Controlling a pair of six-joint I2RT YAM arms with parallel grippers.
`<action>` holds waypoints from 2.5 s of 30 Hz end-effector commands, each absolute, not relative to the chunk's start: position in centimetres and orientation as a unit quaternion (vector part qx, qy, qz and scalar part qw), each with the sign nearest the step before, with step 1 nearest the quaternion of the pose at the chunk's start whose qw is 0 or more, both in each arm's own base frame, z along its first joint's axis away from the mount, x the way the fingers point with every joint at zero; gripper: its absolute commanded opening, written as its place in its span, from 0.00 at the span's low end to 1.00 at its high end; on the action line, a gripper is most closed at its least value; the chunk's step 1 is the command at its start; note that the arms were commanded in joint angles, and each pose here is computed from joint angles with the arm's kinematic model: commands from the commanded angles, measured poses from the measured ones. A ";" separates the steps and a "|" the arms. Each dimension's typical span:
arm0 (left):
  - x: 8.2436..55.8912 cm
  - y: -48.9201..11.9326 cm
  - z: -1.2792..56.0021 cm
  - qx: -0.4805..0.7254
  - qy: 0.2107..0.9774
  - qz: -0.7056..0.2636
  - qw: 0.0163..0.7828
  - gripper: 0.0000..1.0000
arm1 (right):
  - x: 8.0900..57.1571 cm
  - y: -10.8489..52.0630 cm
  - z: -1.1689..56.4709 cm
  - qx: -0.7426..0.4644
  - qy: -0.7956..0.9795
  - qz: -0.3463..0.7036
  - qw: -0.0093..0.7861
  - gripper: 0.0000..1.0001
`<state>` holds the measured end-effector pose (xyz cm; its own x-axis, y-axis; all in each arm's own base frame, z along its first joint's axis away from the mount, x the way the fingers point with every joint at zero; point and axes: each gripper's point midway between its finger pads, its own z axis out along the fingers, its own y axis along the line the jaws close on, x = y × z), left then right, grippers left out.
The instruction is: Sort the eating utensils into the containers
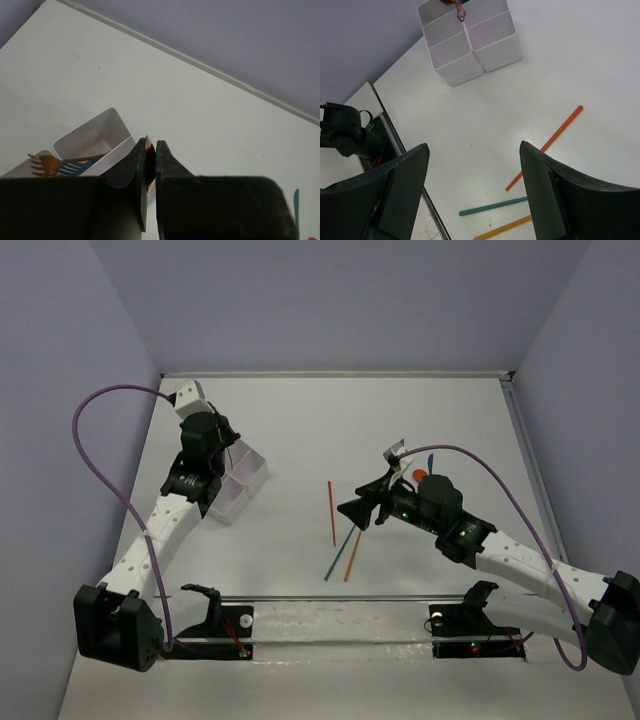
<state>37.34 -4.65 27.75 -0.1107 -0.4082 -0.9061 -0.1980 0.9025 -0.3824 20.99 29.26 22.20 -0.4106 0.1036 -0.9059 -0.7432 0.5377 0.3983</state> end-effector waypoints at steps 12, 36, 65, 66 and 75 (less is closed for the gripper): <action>43.8 -3.9 29.2 -0.204 0.692 -0.028 0.692 0.06 | 21.8 29.1 23.6 -0.210 0.705 0.424 0.529 0.78; 43.5 -7.0 32.0 -0.172 0.695 -0.099 0.691 0.75 | 28.2 21.4 19.3 -0.020 0.793 0.213 0.570 0.55; 24.7 -13.4 33.2 0.054 0.685 -0.311 0.656 0.79 | 34.3 8.7 4.6 0.149 0.915 -0.021 0.373 0.32; 24.6 -13.4 33.3 0.054 0.684 -0.313 0.656 0.79 | 34.3 8.9 4.3 0.149 0.917 -0.017 0.370 0.32; 24.1 -13.9 33.6 0.064 0.679 -0.326 0.655 0.79 | 34.4 9.1 2.5 0.148 0.927 -0.028 0.344 0.27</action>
<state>24.63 -13.37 31.88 -0.1777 -0.3379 -0.9242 0.4621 0.8005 -0.3815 33.43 8.71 2.24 -0.7324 0.2280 -0.6416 0.2771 0.9605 0.0250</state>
